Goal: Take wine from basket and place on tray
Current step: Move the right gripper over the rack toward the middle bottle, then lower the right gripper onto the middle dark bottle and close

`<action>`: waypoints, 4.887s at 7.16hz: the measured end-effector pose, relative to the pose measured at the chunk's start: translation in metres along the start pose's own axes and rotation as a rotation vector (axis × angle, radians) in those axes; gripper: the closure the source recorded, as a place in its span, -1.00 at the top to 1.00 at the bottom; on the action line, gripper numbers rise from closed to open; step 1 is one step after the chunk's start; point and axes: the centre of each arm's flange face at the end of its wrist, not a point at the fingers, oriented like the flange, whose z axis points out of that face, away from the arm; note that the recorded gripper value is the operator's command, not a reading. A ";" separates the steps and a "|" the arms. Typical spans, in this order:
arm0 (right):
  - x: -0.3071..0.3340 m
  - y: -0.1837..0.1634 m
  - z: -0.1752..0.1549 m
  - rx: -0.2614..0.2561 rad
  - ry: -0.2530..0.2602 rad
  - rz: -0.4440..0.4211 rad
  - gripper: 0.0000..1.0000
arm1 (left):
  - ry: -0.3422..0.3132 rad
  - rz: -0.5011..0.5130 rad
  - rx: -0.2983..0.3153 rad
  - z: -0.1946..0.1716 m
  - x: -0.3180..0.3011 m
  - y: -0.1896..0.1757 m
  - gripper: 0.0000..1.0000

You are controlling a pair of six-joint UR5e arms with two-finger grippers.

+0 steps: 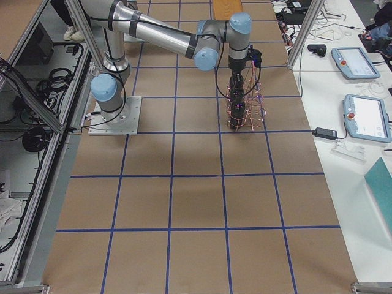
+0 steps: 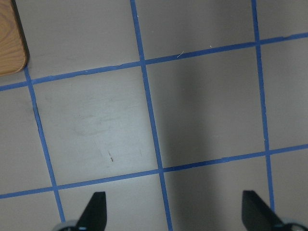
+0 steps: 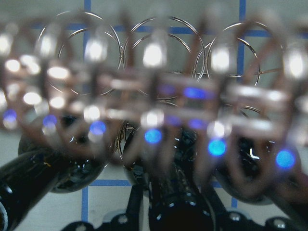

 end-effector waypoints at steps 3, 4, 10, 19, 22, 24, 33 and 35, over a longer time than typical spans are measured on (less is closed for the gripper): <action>0.001 -0.004 -0.006 -0.002 -0.001 0.000 -0.05 | 0.000 0.000 0.000 0.000 0.000 0.000 1.00; 0.001 -0.004 -0.006 -0.001 -0.003 0.000 -0.05 | 0.000 0.000 0.000 0.000 0.000 0.000 1.00; -0.001 -0.003 -0.005 -0.017 -0.016 -0.002 -1.00 | 0.000 0.000 -0.003 0.001 0.000 0.000 1.00; 0.001 -0.018 -0.071 -0.014 -0.018 -0.089 -1.00 | 0.000 0.000 -0.003 0.002 0.000 0.000 1.00; 0.001 -0.021 -0.071 -0.034 -0.026 -0.099 -1.00 | 0.000 0.000 -0.004 0.002 0.000 0.000 1.00; 0.002 -0.025 -0.063 -0.039 -0.027 -0.113 -1.00 | 0.000 0.000 -0.004 0.002 0.000 0.000 1.00; -0.001 -0.014 -0.091 -0.015 -0.018 -0.126 -1.00 | 0.000 0.000 -0.005 0.002 0.000 0.001 1.00; 0.000 -0.020 -0.080 -0.020 -0.021 -0.143 -1.00 | -0.001 0.001 -0.004 0.002 0.000 0.001 1.00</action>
